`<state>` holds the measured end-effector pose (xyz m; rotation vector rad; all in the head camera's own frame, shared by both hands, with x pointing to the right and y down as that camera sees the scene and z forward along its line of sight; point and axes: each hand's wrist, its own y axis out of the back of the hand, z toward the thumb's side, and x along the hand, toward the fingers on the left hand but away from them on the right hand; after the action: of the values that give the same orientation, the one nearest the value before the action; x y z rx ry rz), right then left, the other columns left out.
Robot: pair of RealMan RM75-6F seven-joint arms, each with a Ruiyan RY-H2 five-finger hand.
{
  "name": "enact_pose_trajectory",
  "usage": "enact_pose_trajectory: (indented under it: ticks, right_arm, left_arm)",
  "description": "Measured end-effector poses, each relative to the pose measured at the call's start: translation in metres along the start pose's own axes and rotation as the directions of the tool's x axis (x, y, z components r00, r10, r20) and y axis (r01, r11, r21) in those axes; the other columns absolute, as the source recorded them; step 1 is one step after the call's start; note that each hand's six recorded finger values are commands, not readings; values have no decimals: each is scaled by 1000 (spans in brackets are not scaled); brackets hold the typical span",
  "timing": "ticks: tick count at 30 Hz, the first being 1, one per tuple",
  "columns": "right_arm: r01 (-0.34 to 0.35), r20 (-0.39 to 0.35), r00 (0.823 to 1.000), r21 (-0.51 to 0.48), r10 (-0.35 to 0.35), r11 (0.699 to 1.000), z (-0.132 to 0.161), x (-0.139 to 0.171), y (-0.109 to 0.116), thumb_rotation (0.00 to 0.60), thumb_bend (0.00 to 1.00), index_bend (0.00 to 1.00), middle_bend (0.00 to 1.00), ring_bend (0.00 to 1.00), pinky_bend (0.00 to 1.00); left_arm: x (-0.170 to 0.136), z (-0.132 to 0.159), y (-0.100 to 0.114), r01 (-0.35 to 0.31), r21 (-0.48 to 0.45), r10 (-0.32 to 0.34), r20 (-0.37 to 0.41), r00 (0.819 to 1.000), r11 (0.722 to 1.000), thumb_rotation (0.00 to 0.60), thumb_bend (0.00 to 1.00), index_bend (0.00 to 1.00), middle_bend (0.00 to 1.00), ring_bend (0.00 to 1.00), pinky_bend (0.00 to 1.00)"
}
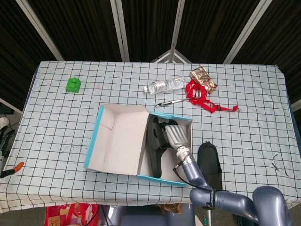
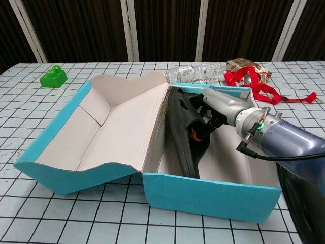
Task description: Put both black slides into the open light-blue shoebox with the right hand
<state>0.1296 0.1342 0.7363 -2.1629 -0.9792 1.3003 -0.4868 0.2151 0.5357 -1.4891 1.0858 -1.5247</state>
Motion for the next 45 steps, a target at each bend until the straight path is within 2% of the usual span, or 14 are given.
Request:
enact_pose_trajectory:
  ticks: [15,35,45]
  right_arm:
    - [34,-46,998,-7,-35,999,16,1,6,600,414,513,527,330,119]
    - [57,48,997,6,-57,998,2,-19,18,600,414,512,525,330,112]
    - [39,45,998,-2,-39,999,7,-15,21,600,414,497,463,321,112]
  left_arm:
    - [-1,-1,1,1,1,-1,-2,1000,1000,600,168,104,0,0,0]
    - [0,-1,0,4,4,-4,-3,1000,1000,600,169,105,0,0,0]
    - [-1,-1,0,5,2,-5,-3,1000,1000,600,168,106,0,0,0]
